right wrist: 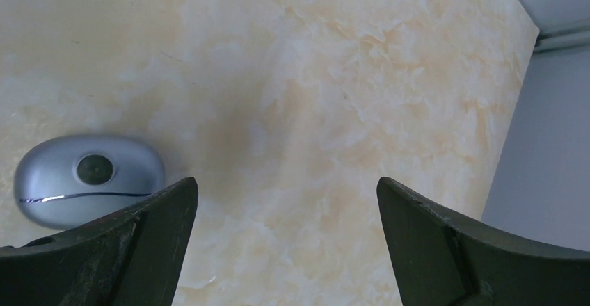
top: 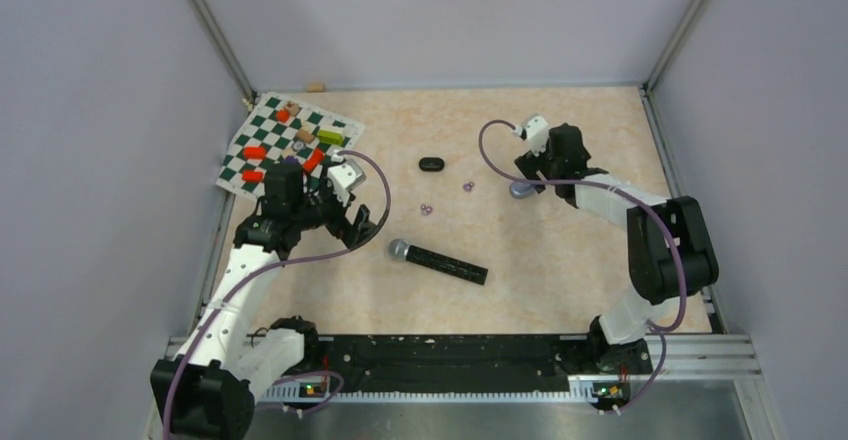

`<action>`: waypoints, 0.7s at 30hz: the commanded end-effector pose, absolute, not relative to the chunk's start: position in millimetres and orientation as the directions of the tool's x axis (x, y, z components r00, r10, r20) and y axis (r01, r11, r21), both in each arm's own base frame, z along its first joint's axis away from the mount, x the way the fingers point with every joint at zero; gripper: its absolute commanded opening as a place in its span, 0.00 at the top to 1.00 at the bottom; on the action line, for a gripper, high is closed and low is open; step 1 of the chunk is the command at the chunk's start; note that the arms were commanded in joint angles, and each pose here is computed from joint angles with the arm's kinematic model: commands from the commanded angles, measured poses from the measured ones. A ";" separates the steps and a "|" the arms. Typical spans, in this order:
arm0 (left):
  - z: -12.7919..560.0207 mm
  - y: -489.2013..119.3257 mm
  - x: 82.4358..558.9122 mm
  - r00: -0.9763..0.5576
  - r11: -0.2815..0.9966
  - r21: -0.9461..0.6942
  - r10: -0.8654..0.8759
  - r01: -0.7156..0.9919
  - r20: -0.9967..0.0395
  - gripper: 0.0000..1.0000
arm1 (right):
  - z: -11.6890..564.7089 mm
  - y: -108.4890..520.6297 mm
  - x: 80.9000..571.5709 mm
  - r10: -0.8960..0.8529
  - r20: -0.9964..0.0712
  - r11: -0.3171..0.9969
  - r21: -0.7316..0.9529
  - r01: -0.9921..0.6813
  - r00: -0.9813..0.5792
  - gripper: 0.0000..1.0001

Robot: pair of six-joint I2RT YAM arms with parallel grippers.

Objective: Insert the wireless bluetooth earbuds into the charging case
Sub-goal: Pick up the charging case at the center of the board.

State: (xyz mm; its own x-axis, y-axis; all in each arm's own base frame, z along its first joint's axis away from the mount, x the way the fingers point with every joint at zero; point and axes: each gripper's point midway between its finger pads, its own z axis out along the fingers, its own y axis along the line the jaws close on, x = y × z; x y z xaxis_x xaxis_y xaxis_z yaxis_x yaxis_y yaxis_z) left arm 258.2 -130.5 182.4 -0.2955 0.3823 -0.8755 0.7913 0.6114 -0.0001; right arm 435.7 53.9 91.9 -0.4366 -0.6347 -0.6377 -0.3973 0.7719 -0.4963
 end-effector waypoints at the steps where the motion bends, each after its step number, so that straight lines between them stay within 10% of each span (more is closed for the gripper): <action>1: 187.0 -132.4 258.3 -0.274 0.595 0.001 0.371 0.804 -0.888 0.01 | 108.9 38.1 459.4 -0.555 -0.702 0.828 -0.517 -0.217 -0.447 0.01; 21: 188.6 -130.5 260.0 -0.288 0.600 -0.024 0.348 0.799 -0.892 0.01 | 94.7 47.5 428.4 -0.662 -0.527 0.749 -0.477 -0.459 -0.533 0.01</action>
